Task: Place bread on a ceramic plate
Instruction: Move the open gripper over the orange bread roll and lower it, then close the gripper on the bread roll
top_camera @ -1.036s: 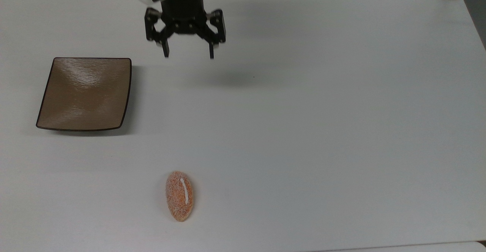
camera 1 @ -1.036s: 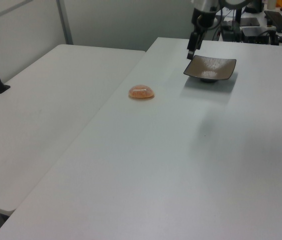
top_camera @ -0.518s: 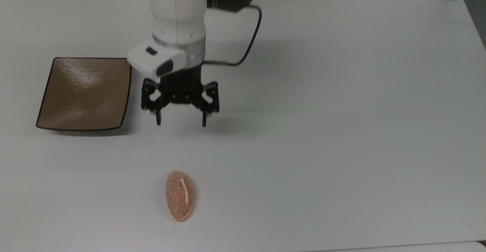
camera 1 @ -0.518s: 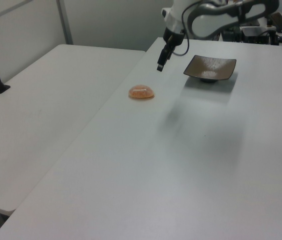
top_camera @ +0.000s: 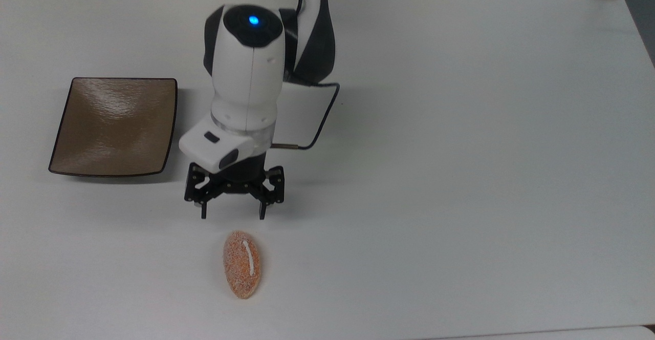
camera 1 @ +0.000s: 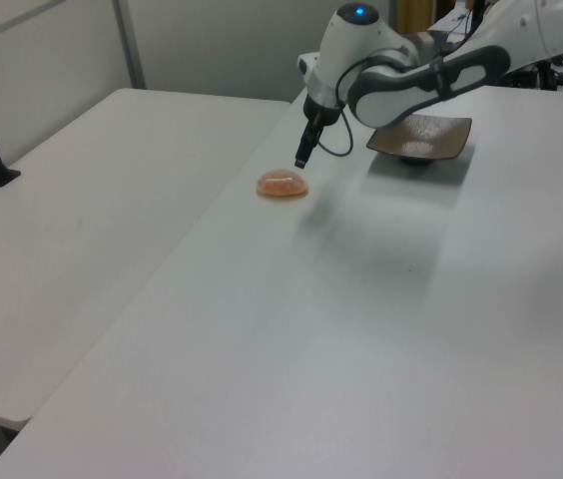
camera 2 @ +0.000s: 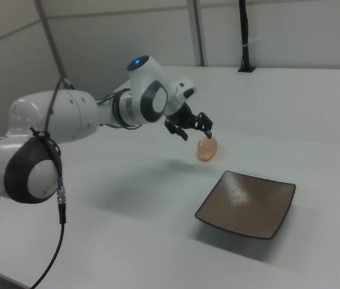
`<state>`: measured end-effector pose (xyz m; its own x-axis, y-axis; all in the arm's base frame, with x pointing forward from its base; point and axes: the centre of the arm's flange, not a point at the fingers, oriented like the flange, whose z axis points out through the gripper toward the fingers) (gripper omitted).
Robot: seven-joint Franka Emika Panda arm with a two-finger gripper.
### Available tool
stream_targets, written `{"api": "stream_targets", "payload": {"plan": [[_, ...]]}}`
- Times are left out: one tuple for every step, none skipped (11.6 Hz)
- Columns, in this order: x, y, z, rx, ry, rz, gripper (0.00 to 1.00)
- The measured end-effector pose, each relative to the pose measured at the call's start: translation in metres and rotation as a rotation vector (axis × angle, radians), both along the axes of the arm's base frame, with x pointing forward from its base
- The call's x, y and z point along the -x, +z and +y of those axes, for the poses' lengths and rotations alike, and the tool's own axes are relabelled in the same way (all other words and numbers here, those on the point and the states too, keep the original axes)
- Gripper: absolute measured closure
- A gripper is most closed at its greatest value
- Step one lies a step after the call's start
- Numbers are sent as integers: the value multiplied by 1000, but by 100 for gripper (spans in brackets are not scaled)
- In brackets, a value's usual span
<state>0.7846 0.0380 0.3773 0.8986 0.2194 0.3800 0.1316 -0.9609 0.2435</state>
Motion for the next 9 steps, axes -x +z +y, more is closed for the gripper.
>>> {"api": "stream_targets", "payload": {"plan": [[-5,-16,0,13,5,10,0],[-10,-31,0,26,10,17,0],[-14,-38,1,29,14,11,0],[-17,-44,2,27,21,-7,0],[-20,-47,3,25,27,-25,0],[-22,-50,3,23,30,-36,0],[-23,-54,2,23,30,-34,0],[-24,-58,2,24,30,-32,0],[-25,-60,2,25,30,-32,0]]}}
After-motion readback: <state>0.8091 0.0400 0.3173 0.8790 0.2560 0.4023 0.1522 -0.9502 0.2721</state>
